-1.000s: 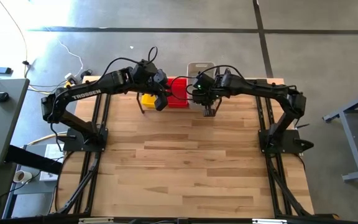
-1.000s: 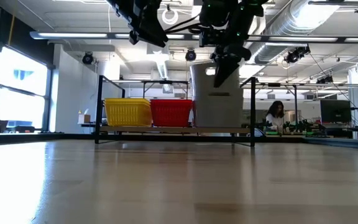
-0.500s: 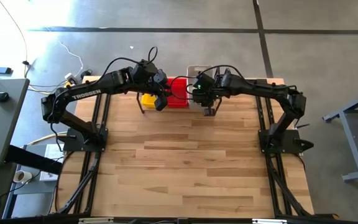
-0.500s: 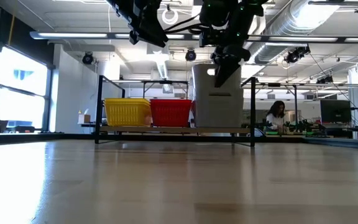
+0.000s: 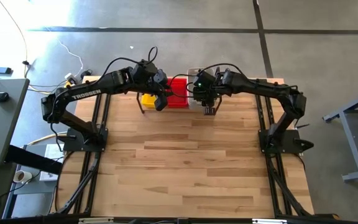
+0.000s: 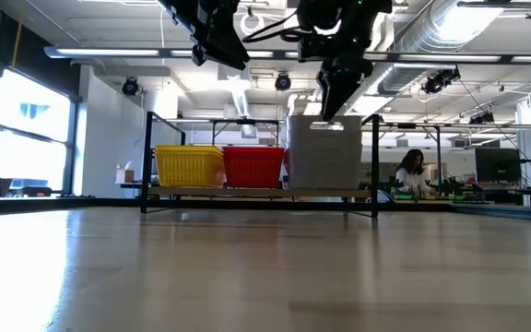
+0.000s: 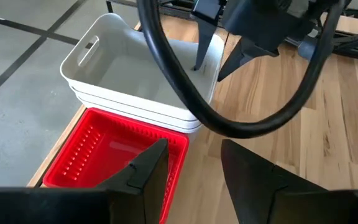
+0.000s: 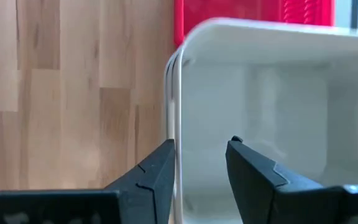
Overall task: Stack baskets on shelf by color
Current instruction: Stack the white bin on top of the white bins on the shelf, then return to Home Position
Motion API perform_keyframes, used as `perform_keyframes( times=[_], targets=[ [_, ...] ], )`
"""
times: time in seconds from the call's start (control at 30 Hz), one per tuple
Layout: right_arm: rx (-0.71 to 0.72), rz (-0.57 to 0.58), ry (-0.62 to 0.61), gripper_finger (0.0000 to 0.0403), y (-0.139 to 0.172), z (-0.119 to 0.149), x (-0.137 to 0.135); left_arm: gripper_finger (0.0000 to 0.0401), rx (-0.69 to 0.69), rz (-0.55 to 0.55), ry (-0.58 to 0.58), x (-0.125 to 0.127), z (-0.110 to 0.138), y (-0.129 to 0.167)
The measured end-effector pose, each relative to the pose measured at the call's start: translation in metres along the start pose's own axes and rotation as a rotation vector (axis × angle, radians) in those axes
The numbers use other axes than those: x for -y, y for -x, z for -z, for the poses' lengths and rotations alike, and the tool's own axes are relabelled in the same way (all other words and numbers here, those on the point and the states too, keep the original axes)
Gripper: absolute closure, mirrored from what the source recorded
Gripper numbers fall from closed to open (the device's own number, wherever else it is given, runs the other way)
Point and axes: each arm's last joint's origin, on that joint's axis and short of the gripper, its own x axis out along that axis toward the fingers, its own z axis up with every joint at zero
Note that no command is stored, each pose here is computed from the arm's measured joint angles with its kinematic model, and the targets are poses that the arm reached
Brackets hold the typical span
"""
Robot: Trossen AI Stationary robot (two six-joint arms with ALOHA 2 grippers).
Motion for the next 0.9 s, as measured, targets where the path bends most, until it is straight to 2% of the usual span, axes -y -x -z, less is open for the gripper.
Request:
perform_keyframes(
  times=[0.13, 0.27, 0.4, 0.53, 0.77, 0.9],
  targets=[
    [-0.030, -0.016, -0.042, 0.0273, 0.001, 0.002, -0.005, 0.0261, 0.000, 0.000, 0.000, 0.000, 0.000, 0.000],
    [-0.001, -0.011, -0.117, 0.0273, 0.012, 0.001, -0.010, 0.0261, 0.022, 0.001, 0.034, 0.001, -0.002, 0.009],
    [0.014, 0.048, -0.201, 0.0273, 0.021, -0.001, -0.014, 0.0261, 0.046, 0.010, 0.021, 0.005, -0.003, 0.022],
    [0.033, 0.092, -0.280, 0.0273, 0.026, -0.004, -0.020, 0.0261, 0.011, 0.026, 0.000, 0.011, 0.002, 0.036],
    [0.163, 0.078, -0.408, 0.0273, 0.032, -0.021, -0.040, 0.0261, 0.008, 0.086, 0.002, 0.032, 0.044, 0.042],
    [0.258, 0.067, -0.461, 0.0273, 0.036, -0.033, -0.050, 0.0261, 0.082, 0.130, 0.008, 0.042, 0.069, 0.049]
  ],
)
